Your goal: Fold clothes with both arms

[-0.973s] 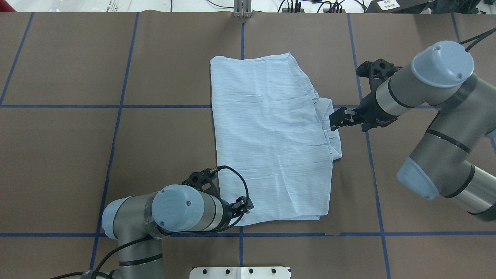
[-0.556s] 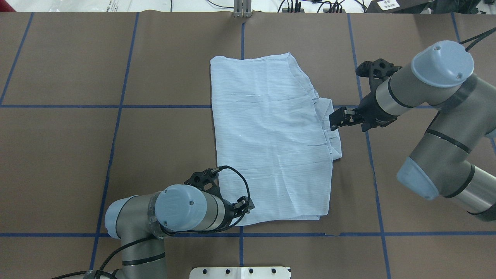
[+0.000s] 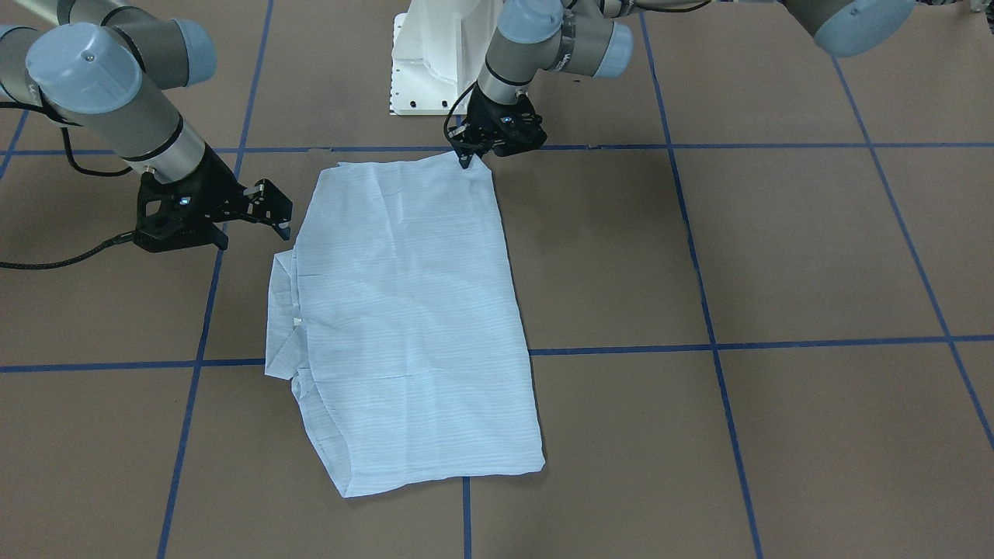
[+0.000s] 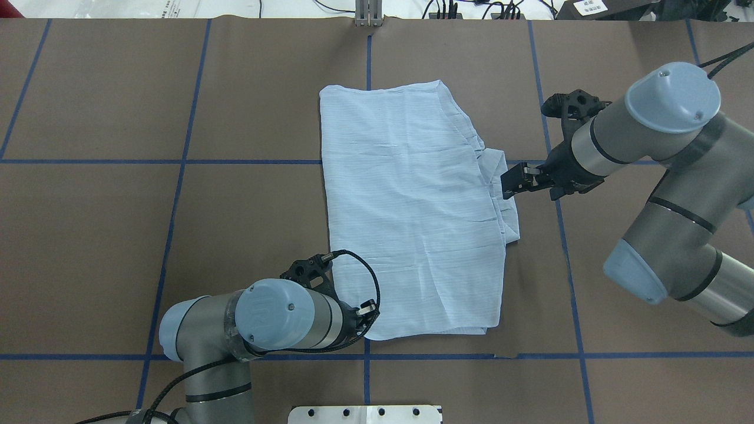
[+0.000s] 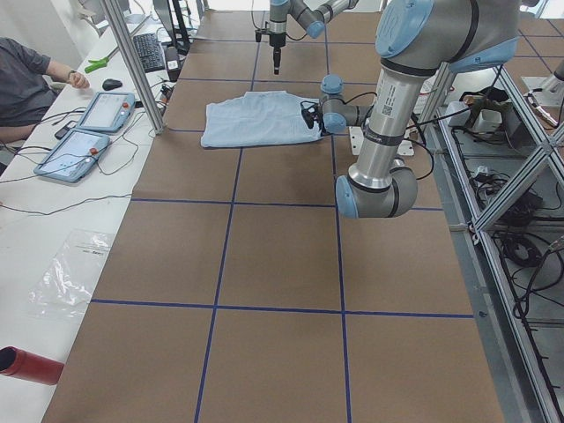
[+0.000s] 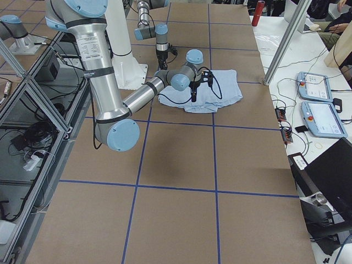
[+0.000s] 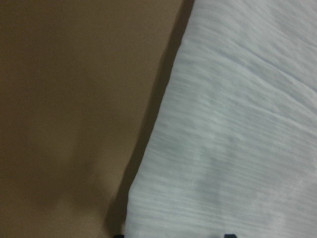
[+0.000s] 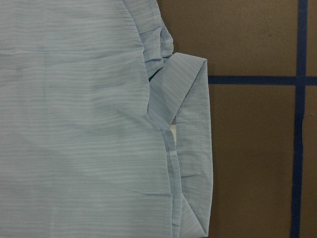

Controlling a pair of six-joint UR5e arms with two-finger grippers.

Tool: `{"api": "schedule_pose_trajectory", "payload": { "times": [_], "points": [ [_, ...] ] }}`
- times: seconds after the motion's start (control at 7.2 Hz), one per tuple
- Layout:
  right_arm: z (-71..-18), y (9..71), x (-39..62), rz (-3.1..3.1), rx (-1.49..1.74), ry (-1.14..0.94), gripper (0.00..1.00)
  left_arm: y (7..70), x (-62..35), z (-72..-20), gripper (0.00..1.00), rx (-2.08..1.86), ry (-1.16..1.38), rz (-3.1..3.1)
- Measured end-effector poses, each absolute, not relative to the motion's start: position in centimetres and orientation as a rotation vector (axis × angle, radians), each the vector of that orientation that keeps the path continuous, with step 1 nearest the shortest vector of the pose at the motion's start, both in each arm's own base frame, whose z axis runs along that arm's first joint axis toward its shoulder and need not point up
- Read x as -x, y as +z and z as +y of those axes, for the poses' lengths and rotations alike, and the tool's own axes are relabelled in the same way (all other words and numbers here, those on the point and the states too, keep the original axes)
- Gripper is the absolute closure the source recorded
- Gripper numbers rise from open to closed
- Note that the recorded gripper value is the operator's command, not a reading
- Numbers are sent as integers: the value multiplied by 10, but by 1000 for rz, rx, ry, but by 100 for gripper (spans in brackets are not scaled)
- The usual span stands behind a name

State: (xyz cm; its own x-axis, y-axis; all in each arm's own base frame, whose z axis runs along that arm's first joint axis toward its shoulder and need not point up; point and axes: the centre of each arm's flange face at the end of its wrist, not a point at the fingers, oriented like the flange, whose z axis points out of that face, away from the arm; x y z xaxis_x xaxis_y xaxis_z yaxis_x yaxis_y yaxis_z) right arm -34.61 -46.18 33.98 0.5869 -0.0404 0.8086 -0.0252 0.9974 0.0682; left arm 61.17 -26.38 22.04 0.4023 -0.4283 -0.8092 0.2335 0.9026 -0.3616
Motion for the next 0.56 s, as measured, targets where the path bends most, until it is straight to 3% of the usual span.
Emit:
{"api": "schedule_pose_trajectory", "payload": {
  "times": [0.56],
  "points": [
    [-440, 330, 372, -945, -33, 69, 0, 218, -603, -278, 100, 192, -443, 1083]
  ]
}}
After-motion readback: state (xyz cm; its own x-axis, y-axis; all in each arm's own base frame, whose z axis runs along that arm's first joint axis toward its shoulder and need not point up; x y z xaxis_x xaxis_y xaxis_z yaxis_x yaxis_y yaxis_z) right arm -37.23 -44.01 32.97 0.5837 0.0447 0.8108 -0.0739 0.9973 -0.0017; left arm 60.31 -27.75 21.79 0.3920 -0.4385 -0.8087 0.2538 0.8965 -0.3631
